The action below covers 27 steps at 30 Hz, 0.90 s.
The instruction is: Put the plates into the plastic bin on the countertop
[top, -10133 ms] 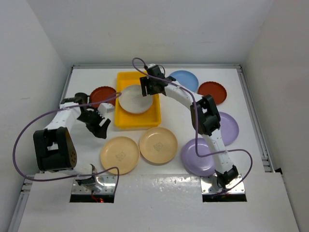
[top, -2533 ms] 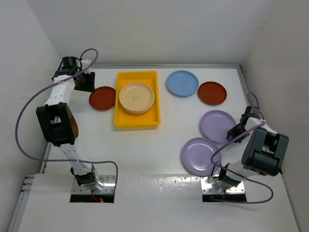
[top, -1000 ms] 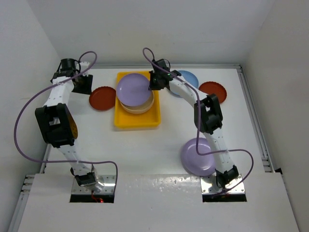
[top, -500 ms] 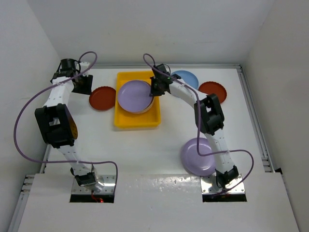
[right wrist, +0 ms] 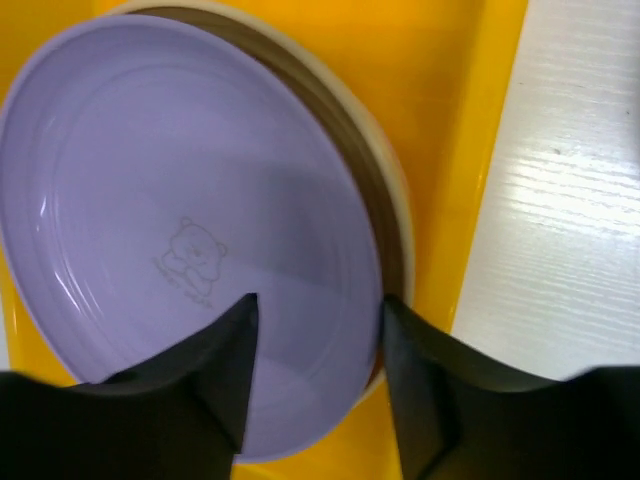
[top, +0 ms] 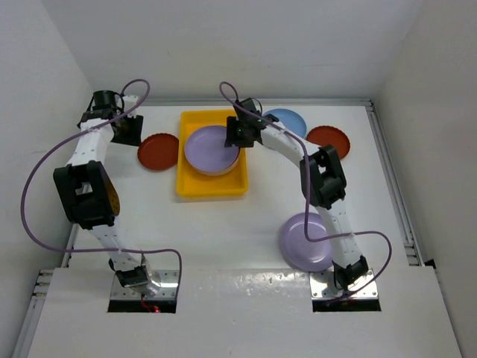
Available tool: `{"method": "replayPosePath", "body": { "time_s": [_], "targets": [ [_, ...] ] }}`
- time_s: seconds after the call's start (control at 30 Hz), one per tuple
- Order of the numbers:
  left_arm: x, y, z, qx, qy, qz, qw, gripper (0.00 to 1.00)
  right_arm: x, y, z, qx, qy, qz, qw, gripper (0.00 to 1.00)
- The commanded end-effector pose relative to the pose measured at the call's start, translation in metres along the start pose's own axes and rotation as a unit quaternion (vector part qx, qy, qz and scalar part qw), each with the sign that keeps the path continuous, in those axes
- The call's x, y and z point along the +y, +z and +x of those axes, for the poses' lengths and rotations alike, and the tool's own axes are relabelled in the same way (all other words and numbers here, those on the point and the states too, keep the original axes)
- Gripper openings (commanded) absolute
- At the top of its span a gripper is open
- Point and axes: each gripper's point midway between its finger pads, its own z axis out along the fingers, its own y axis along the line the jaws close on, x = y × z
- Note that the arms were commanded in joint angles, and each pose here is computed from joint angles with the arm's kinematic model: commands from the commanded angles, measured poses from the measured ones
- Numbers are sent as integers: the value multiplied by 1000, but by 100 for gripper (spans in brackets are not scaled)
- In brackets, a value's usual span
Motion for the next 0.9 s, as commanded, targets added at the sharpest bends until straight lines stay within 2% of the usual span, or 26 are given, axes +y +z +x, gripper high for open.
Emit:
{"method": "replayPosePath", "body": {
  "time_s": [0.0,0.23,0.33,0.4,0.47,0.53,0.6,0.63,0.67,0.7,0.73,0.77,0.8,0.83,0.87],
  "targets": [
    [3,-20,-13,-32,3,-5,999,57,7,-25,-28,-40,-23,9,999,54],
    [3,-20,-13,-32,3,-5,999,57,16,-55,-49,-95,-81,37,991,55],
    [1,-20,-14,-34,3,-1,999,57,17,-75,-65,-121,-96,46,987,64],
    [1,-20,-14,-34,3,-1,999,61,19,-83,-68,-128,-95,42,986,70],
    [1,-16,-12,-29,2,1,1000,64,22,-105,-83,-153,-89,24,984,70],
    [1,-10,-8,-22,1,4,1000,65,19,-113,-70,-139,-88,2,986,70],
    [2,-3,-3,-8,-14,0,1000,65,18,-145,-86,-176,-81,-13,981,70],
    [1,0,-1,-3,-21,2,1000,65,-7,-146,-73,-163,-72,7,984,67],
    [-1,0,-1,-5,-21,8,1000,65,-12,-161,-76,-174,-64,8,983,61],
    [-1,0,-1,-6,-21,8,1000,65,-21,-165,-73,-172,-37,13,984,52],
    [-3,-3,-5,-13,-20,13,1000,65,-51,-155,-49,-138,-14,30,990,38],
    [-5,-3,-5,-14,-20,18,1000,65,-67,-168,-48,-136,18,34,990,36],
    [-3,-5,-9,-19,-19,16,1000,65,-78,-168,-19,-102,33,27,994,42],
    [-9,-4,-11,-19,-14,20,1000,65,-97,-171,-16,-96,45,38,994,42],
    [-8,-10,-17,-29,-12,17,999,65,-112,-182,-8,-88,50,49,994,59]
  ]
}}
